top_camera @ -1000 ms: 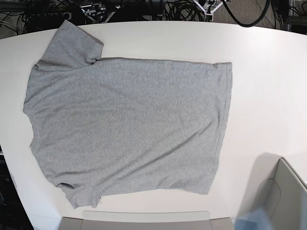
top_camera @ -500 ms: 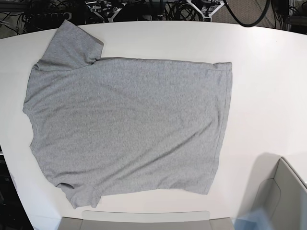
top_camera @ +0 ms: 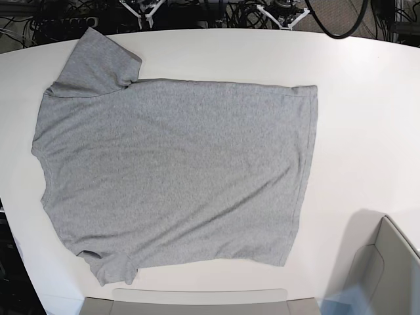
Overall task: Fold the T-shirt properly
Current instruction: 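Lower both grippers from rest toward the grey T-shirt's shoulders, then grasp the shoulder seams near the collar with both grippers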
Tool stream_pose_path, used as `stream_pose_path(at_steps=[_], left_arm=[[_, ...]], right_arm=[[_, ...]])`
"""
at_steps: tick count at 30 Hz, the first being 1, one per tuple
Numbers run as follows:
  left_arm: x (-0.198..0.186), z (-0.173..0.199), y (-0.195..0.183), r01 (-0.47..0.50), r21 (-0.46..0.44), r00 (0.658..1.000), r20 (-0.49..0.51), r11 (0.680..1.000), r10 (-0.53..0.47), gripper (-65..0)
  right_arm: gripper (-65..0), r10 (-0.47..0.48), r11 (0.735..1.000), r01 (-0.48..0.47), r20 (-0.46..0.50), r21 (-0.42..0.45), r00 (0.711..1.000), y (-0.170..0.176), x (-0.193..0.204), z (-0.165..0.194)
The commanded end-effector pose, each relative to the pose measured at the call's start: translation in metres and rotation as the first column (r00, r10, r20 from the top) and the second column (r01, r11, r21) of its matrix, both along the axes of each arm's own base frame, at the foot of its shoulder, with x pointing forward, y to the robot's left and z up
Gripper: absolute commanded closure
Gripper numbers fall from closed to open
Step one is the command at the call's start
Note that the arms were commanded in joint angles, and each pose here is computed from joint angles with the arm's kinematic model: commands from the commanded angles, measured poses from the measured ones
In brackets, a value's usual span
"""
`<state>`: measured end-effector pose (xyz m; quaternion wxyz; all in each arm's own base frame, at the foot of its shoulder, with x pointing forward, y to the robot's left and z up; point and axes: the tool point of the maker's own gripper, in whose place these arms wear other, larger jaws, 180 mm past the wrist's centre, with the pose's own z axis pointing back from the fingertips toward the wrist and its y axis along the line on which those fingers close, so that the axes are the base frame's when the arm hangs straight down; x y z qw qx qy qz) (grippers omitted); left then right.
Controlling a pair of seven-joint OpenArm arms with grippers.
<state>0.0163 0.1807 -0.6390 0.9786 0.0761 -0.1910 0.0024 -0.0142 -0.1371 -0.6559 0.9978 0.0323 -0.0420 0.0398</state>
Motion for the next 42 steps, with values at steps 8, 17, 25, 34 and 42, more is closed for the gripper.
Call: stream_pose_path(at_steps=[8, 17, 25, 34, 42], left_arm=[[0.008, 0.01, 0.004, 0.007, 0.014, 0.998, 0.059, 1.0, -0.008, -0.1], [-0.026, 0.043, 0.0, 0.021, 0.02, 0.993, 0.116, 1.0, -0.023, -0.1], [-0.026, 0.096, 0.001, 0.046, 0.038, 0.971, 0.232, 0.998, -0.054, -0.1], [-0.01, 0.152, 0.049, -0.007, 0.144, 0.953, 0.299, 0.99, -0.036, -0.2], [0.059, 0.232, 0.094, -0.091, 0.267, 0.847, 0.527, 0.959, -0.067, -0.1]], right_arm=[[-0.3, 0.009, 1.0, -0.009, 0.032, 0.0, 0.999, -0.003, 0.006, 0.003], [-0.3, 0.055, 0.998, -0.056, 0.157, 0.001, 0.986, -0.013, -0.006, 0.038], [-0.3, 0.151, 0.988, -0.149, 0.27, -0.027, 0.951, -0.039, -0.019, 0.101], [-0.3, -0.048, 0.999, 0.045, 0.442, 0.016, 0.896, -0.091, 0.01, 0.204], [-0.3, 0.007, 0.993, 0.083, 0.724, -0.089, 0.69, -0.134, 0.113, 0.295]])
